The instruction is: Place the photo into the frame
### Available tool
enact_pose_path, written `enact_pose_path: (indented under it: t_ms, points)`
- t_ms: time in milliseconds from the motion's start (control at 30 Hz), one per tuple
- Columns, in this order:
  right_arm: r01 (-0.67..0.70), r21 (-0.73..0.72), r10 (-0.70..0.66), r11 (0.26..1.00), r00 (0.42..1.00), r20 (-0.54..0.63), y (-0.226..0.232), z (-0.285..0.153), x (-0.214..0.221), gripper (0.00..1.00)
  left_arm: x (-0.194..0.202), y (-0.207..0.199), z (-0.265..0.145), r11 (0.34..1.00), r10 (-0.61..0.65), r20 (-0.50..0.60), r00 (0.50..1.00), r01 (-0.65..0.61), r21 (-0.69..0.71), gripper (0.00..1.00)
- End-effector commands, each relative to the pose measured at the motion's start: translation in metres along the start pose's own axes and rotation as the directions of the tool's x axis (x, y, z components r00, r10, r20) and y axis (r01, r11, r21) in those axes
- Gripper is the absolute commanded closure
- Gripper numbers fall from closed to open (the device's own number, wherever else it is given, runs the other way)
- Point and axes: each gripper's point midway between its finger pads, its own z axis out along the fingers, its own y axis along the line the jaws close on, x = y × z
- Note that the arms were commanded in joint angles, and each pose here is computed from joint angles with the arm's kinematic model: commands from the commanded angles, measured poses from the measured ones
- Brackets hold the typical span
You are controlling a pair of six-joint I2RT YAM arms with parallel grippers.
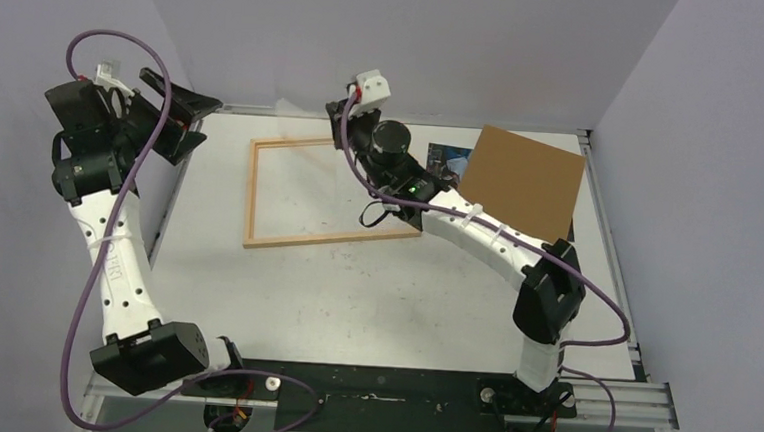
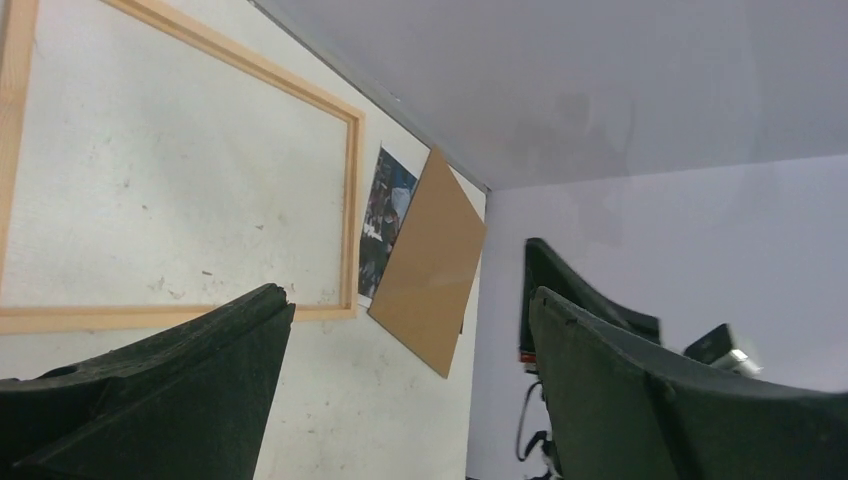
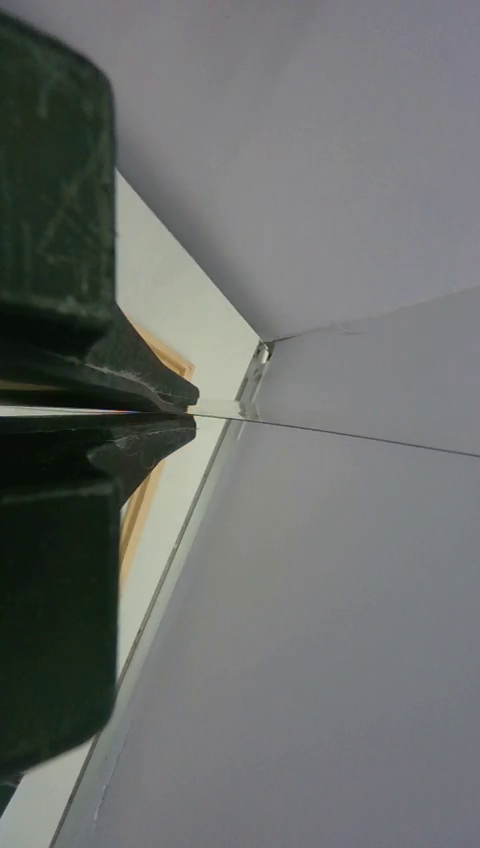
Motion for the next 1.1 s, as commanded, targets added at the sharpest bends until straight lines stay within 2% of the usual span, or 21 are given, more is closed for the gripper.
enact_pose_path:
  t_ms: [0,133,233,400,533,667,767,833,900,967,1067]
  points:
    - [-0.093,0.097,0.08,0.991,0.989,0.124,-0.022,-0.022,-0.12,1.0,0.006,-0.011,-0.005,0.993,0.107,0.016,0.994,-0.108,0.05,0.12]
    - [-0.097,0.209,0.079,0.973,0.992,0.096,-0.061,-0.038,-0.128,1.0,0.039,0.06,0.019,0.992,-0.002,-0.05,0.999,-0.004,-0.126,0.13]
    - [-0.102,0.315,0.099,0.944,0.995,0.025,-0.102,-0.056,-0.124,1.0,0.077,0.11,0.037,0.96,-0.087,-0.103,0.991,0.056,-0.273,0.13]
    - [-0.055,0.433,0.065,0.899,0.998,-0.008,-0.145,-0.097,-0.128,1.0,0.151,0.157,0.071,0.899,-0.206,-0.179,0.962,0.114,-0.423,0.14]
    - [-0.048,0.467,0.071,0.883,0.997,-0.031,-0.163,-0.126,-0.133,1.0,0.179,0.199,0.093,0.805,-0.297,-0.105,0.949,0.19,-0.562,0.14]
    - [-0.046,0.479,0.063,0.877,0.998,-0.019,-0.168,-0.147,-0.144,1.0,0.186,0.225,0.107,0.71,-0.291,-0.024,0.956,0.2,-0.675,0.17]
    - [-0.033,0.481,0.05,0.876,0.998,-0.023,-0.17,-0.157,-0.148,1.0,0.194,0.245,0.113,0.625,-0.265,0.014,0.964,0.183,-0.759,0.29]
    - [-0.028,0.484,0.044,0.875,0.999,-0.023,-0.171,-0.165,-0.151,1.0,0.204,0.255,0.115,0.575,-0.266,0.022,0.964,0.176,-0.799,0.45]
    - [-0.026,0.48,0.038,0.877,0.999,-0.015,-0.171,-0.171,-0.156,1.0,0.211,0.261,0.119,0.544,-0.269,0.029,0.963,0.177,-0.82,0.53]
    - [-0.017,0.472,0.026,0.881,1.0,-0.013,-0.17,-0.175,-0.16,1.0,0.211,0.267,0.118,0.506,-0.259,0.053,0.964,0.182,-0.843,0.53]
    - [-0.014,0.474,0.018,0.881,1.0,-0.004,-0.171,-0.179,-0.168,1.0,0.206,0.272,0.126,0.499,-0.238,0.068,0.969,0.182,-0.847,0.49]
